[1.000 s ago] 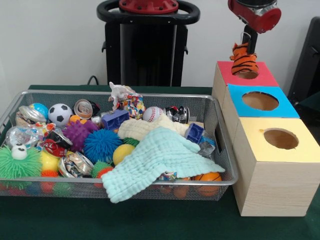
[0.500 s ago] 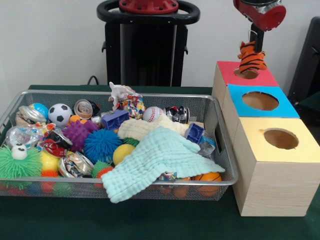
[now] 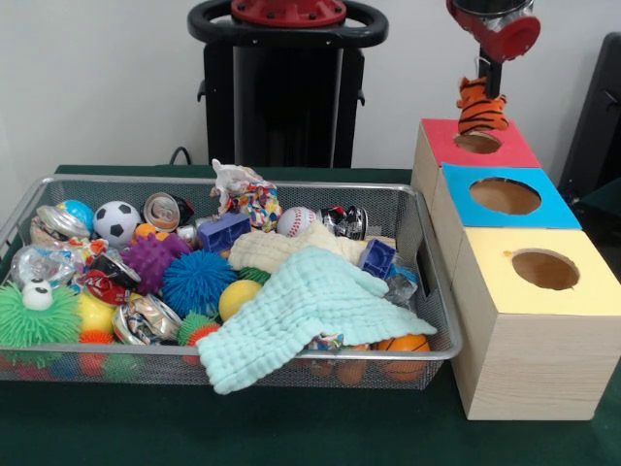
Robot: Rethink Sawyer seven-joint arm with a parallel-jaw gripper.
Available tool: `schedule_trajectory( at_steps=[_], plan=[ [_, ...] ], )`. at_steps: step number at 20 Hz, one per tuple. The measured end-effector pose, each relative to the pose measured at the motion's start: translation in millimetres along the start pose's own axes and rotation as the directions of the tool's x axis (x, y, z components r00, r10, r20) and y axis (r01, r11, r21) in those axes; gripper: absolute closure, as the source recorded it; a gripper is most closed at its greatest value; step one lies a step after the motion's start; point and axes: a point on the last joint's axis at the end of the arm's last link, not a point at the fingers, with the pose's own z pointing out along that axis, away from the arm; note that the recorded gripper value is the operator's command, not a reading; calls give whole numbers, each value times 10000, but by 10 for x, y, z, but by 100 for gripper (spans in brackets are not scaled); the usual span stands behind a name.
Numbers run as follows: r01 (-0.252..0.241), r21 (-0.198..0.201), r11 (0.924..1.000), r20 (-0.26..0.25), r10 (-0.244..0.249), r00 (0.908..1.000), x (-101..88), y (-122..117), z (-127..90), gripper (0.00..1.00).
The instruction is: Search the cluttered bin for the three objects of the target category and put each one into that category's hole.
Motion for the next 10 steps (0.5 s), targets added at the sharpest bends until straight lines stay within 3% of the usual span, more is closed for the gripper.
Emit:
schedule_trajectory(
  at_steps=[10],
  plan=[
    [-219,424,9989,-209,228,9995,16,-214,150,100]
  ],
)
